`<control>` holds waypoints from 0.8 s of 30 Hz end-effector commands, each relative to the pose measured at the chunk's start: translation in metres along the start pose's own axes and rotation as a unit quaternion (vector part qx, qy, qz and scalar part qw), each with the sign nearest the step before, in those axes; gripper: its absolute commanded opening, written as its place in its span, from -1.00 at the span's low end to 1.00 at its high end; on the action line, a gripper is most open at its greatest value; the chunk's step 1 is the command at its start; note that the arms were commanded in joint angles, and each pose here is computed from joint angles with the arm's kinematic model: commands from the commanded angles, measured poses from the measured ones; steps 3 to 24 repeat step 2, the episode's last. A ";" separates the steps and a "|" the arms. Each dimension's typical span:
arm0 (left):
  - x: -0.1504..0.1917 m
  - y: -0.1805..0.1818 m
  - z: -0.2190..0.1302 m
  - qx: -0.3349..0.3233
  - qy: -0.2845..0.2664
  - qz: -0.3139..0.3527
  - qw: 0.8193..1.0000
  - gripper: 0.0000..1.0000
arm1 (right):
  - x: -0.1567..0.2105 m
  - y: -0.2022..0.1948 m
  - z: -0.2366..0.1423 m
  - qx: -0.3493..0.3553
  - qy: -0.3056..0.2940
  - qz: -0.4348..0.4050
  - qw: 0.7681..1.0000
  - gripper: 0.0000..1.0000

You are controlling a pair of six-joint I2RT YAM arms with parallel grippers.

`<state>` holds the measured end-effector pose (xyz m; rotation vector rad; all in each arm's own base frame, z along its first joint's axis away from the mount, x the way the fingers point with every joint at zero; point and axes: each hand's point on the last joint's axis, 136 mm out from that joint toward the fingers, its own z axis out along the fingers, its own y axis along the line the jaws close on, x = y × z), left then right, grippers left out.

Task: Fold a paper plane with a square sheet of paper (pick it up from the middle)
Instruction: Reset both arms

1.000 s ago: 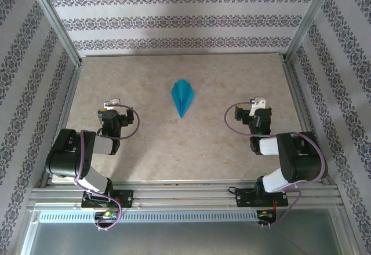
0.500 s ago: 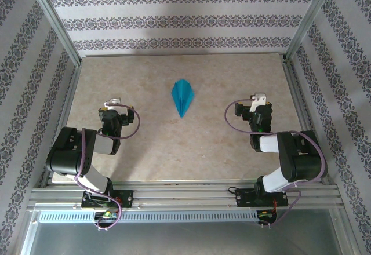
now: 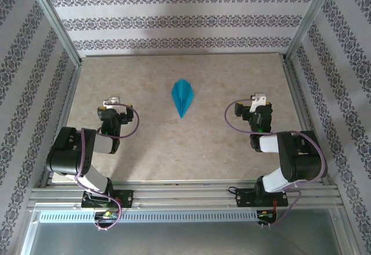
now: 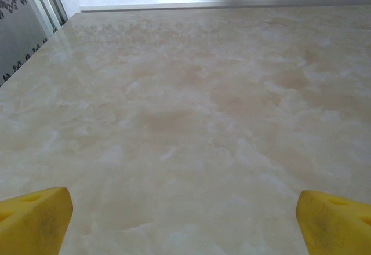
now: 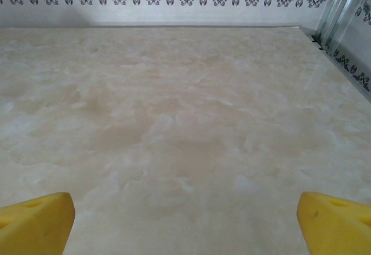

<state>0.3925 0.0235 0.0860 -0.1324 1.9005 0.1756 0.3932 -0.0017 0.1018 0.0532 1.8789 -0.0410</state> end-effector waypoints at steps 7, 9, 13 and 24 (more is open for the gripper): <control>-0.005 0.002 0.003 0.001 -0.005 -0.005 1.000 0.99 | -0.007 -0.002 0.003 0.000 -0.010 0.008 1.000 0.96; -0.005 0.002 0.003 0.001 -0.005 -0.005 1.000 0.99 | -0.007 -0.002 0.003 0.000 -0.010 0.008 1.000 0.96; -0.005 0.002 0.003 0.001 -0.005 -0.005 1.000 0.99 | -0.007 -0.002 0.003 0.000 -0.010 0.008 1.000 0.96; -0.005 0.002 0.003 0.001 -0.005 -0.005 1.000 0.99 | -0.007 -0.002 0.003 0.000 -0.010 0.008 1.000 0.96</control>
